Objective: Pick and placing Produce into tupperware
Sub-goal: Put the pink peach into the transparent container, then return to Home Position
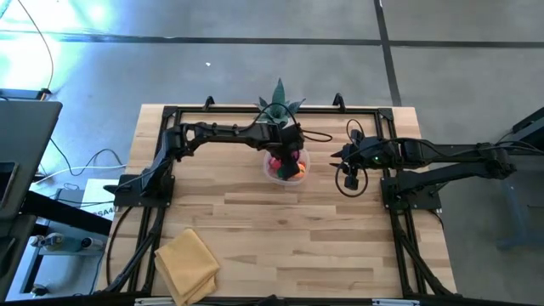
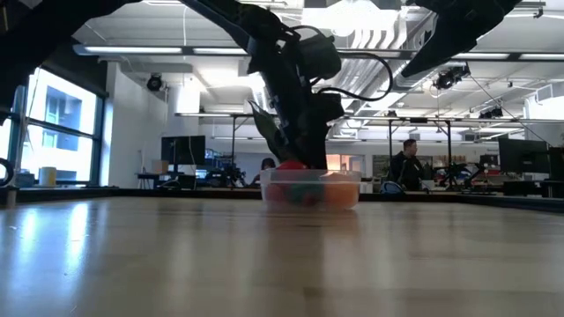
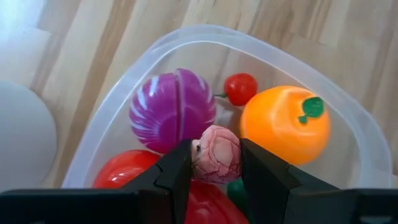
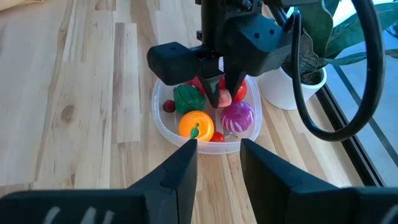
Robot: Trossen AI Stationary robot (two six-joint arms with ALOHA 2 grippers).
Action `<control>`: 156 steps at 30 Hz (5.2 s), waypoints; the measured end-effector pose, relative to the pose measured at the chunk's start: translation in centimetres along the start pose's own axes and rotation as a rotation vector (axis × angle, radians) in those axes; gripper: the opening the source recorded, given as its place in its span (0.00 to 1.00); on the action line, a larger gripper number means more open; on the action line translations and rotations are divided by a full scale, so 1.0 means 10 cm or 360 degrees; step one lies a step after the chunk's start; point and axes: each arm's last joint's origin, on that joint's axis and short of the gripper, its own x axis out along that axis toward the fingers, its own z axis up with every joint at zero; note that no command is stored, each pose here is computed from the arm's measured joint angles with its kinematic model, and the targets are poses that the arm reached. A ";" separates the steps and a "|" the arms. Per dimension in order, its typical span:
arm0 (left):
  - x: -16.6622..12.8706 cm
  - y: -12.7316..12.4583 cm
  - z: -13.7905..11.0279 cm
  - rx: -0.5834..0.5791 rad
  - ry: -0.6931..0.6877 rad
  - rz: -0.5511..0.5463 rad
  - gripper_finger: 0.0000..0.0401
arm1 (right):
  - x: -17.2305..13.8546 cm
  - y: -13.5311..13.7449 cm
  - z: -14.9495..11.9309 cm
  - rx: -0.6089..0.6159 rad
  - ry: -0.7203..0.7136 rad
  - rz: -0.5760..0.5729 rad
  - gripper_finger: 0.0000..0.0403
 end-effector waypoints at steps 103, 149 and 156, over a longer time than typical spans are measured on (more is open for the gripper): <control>-2.86 0.21 -3.18 0.0135 -0.2339 -0.0809 0.13 | 0.00 0.00 0.00 0.0000 0.0001 0.0000 0.28; -1.57 0.08 -3.28 -0.0004 -0.1826 -0.0668 0.13 | 0.00 0.00 0.00 0.0000 0.0000 0.0000 0.28; -1.56 0.08 -3.29 -0.0001 -0.1793 -0.0659 0.13 | 0.00 0.01 0.05 0.0338 -0.0076 0.0088 0.28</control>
